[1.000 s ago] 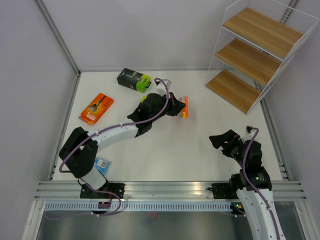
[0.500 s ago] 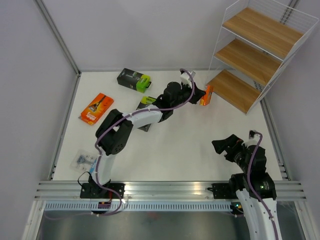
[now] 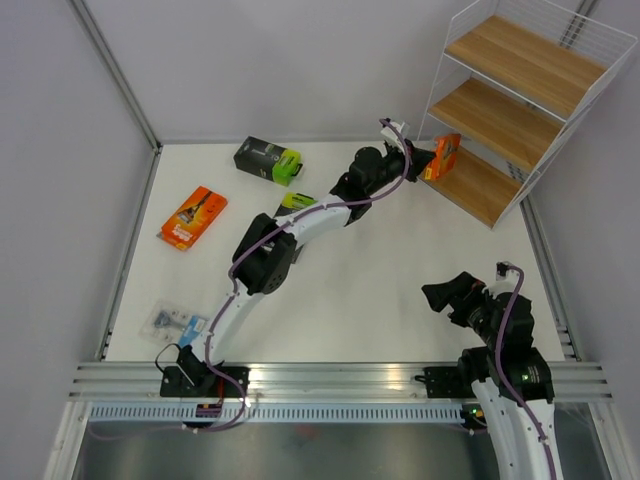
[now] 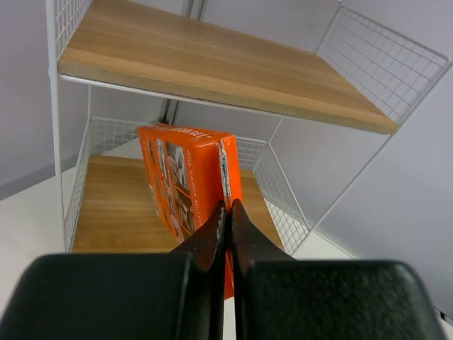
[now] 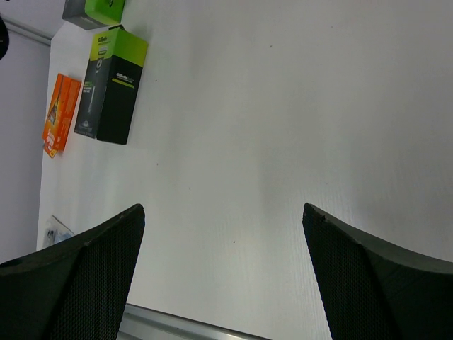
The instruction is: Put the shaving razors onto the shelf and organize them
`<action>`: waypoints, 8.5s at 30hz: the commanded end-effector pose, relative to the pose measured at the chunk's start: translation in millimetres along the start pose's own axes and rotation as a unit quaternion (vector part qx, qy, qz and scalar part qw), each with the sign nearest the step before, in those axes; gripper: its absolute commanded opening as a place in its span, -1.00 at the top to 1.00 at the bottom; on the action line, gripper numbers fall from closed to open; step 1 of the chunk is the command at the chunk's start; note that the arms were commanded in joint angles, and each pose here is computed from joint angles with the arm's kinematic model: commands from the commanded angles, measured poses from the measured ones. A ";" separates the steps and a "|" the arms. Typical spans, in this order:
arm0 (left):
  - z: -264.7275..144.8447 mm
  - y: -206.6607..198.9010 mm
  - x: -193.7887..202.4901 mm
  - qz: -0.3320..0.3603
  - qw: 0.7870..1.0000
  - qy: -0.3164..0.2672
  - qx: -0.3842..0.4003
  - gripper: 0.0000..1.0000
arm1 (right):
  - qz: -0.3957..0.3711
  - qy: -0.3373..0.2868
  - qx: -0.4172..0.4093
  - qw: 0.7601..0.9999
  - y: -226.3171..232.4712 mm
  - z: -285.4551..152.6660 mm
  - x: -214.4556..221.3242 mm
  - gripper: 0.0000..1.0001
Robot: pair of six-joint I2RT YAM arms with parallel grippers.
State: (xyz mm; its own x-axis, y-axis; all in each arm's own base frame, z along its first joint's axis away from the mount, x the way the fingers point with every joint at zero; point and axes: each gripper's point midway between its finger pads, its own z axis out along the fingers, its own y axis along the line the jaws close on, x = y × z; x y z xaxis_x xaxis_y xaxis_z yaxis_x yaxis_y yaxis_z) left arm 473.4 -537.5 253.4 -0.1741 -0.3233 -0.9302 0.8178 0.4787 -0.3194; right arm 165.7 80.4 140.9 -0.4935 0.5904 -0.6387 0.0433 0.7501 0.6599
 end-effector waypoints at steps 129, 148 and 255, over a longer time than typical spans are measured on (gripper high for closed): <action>-662.5 316.9 -7.5 -0.413 0.613 -0.059 -0.671 0.12 | -0.061 0.062 0.020 0.996 56.9 120.2 -88.6 -0.96; -654.5 339.5 3.2 -0.412 0.643 -0.073 -0.642 0.80 | -0.061 0.062 0.061 0.994 37.3 127.0 -85.6 -0.96; 24.4 -30.0 176.6 -0.588 0.738 -0.210 -0.257 0.95 | -0.062 -0.148 0.185 0.970 38.2 -35.1 -163.0 -0.96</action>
State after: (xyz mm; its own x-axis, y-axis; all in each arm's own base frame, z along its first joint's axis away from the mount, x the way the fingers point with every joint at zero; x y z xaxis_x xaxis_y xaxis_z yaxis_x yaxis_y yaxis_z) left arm 429.0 -633.4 82.9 -0.3931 -0.9153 0.0875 -0.1292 -0.0393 -0.9908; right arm 210.3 -3.7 290.4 -0.2359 0.4962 -0.8355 0.3499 0.8455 0.4034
